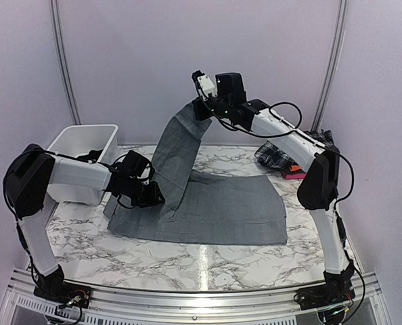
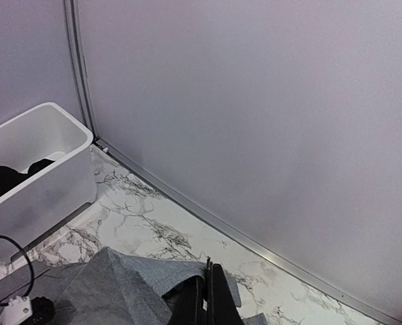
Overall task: Fold and stack the mixed laundry pile
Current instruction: Adjust the 1/3-folded tank top at the center of the board.
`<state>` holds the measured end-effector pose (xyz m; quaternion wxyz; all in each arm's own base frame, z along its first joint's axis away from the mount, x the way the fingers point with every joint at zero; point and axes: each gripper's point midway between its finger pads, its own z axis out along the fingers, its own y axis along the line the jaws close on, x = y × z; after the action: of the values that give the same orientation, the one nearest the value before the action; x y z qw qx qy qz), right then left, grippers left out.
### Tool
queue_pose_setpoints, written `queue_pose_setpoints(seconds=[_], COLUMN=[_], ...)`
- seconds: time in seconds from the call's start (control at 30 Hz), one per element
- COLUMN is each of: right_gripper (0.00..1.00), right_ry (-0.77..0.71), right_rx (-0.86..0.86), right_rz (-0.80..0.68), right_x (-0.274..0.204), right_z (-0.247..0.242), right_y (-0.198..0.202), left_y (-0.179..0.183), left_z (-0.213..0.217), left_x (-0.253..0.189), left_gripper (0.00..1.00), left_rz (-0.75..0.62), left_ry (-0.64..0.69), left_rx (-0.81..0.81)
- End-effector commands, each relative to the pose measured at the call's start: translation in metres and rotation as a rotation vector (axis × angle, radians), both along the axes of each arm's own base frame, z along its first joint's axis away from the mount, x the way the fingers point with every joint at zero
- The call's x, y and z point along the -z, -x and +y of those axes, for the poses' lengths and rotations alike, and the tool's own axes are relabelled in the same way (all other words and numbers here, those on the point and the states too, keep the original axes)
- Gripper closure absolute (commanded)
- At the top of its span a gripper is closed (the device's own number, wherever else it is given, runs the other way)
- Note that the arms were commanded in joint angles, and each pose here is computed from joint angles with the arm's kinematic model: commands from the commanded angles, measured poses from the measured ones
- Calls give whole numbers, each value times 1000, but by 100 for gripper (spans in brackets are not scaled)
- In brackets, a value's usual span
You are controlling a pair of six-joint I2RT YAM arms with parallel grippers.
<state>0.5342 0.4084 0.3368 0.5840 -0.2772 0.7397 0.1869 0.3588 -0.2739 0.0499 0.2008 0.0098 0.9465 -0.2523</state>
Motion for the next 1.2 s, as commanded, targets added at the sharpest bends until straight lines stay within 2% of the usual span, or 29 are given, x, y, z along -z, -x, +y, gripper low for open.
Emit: queue_pose_setpoints(seconds=[0.0,0.1,0.2,0.33,0.4,0.53,0.67,0.8,0.93,1.07,1.17], right_gripper=[100,100,100,100,100,100,100,100,100,100,100], right_ry=[-66,-66,-73,-74,-69,-86,-78,-2,68,140,176], right_rx=[-64,-84,-103,-144,-167,-225,-325,-378,-398,-377,-336], right_rz=[-41,-29,-18,15,50,140,277,488,653,767,776], right_x=[-29,-28,-32,-35,-33,-29,9,92,152,189,195], right_z=[19,24,27,31,30,20,10,-13,-40,-65,-76], right_y=[19,26,35,54,66,100,143,192,236,264,267], left_y=[-10,-9,-9,-10,-8,2,9,7,6,7,10], left_z=[0,17,26,32,38,59,78,93,93,94,93], left_x=[21,32,20,-20,-43,-77,-92,-90,-88,-82,-76], left_gripper=[71,73,55,33,27,19,3,1,1,1,1], left_rz=[18,28,-10,-91,-126,-182,-223,-213,-198,-179,-158], left_ry=[-46,-123,-138,-102,-72,-5,-7,-32,-32,-37,-35], left_rx=[-9,-58,-87,-86,-102,-144,-188,-212,-202,-200,-198])
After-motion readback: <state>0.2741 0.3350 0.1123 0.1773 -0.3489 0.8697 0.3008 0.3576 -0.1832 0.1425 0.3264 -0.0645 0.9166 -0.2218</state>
